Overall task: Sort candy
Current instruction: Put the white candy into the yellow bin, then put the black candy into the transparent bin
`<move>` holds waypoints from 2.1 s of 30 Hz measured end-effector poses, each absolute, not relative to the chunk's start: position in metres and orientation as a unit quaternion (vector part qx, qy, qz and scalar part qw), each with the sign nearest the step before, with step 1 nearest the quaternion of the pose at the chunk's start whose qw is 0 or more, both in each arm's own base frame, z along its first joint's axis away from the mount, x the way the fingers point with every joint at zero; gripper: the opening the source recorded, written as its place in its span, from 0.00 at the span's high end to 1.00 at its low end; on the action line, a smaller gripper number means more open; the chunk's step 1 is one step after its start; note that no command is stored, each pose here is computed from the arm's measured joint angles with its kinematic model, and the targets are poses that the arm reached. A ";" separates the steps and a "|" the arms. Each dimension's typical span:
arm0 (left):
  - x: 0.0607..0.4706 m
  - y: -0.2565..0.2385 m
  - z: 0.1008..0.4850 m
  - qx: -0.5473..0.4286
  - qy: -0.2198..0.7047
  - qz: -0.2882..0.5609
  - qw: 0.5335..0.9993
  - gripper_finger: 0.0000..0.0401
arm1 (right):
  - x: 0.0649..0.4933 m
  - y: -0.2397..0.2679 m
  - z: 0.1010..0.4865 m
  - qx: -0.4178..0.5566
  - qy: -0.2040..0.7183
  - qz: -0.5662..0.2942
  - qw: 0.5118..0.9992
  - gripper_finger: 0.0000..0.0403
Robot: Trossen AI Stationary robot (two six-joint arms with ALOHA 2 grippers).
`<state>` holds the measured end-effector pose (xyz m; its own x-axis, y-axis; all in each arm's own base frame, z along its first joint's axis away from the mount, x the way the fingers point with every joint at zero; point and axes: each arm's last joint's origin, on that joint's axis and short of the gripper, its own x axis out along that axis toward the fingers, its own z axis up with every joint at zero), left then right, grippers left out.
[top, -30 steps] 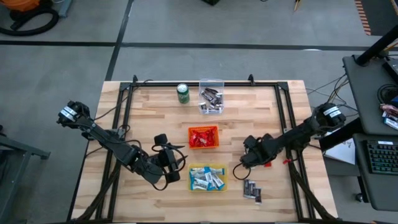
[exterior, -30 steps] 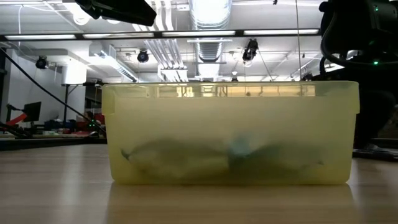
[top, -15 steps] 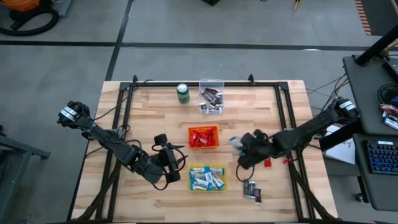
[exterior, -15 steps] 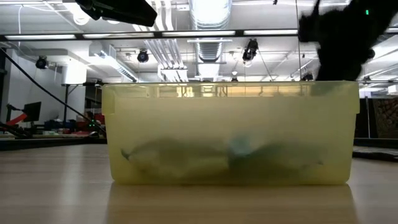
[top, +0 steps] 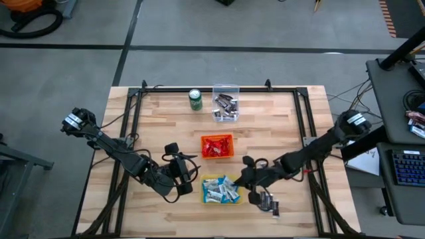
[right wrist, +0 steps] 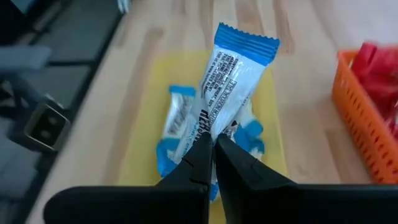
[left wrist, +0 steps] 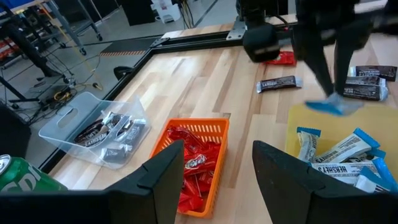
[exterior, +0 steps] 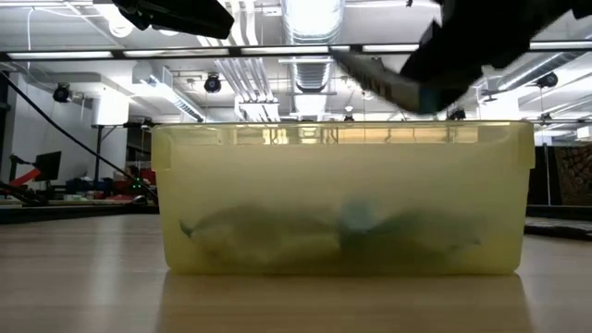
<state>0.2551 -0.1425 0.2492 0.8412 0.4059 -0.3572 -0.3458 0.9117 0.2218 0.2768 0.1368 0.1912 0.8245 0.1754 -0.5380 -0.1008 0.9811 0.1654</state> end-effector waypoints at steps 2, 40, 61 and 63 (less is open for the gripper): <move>0.255 -0.142 0.249 0.074 0.202 0.196 0.957 0.57 | 0.281 0.139 0.185 0.061 0.298 0.069 0.950 0.98; 0.255 -0.142 0.249 0.074 0.202 0.196 0.957 0.57 | 0.232 0.107 0.192 0.308 0.501 -0.237 0.773 0.56; 0.257 -0.138 0.249 0.074 0.202 0.203 0.955 0.57 | 0.228 0.106 0.145 0.269 0.599 -0.344 0.671 0.56; 0.258 -0.138 0.249 0.073 0.202 0.204 0.955 0.57 | 0.229 0.106 0.141 0.263 0.603 -0.347 0.668 0.56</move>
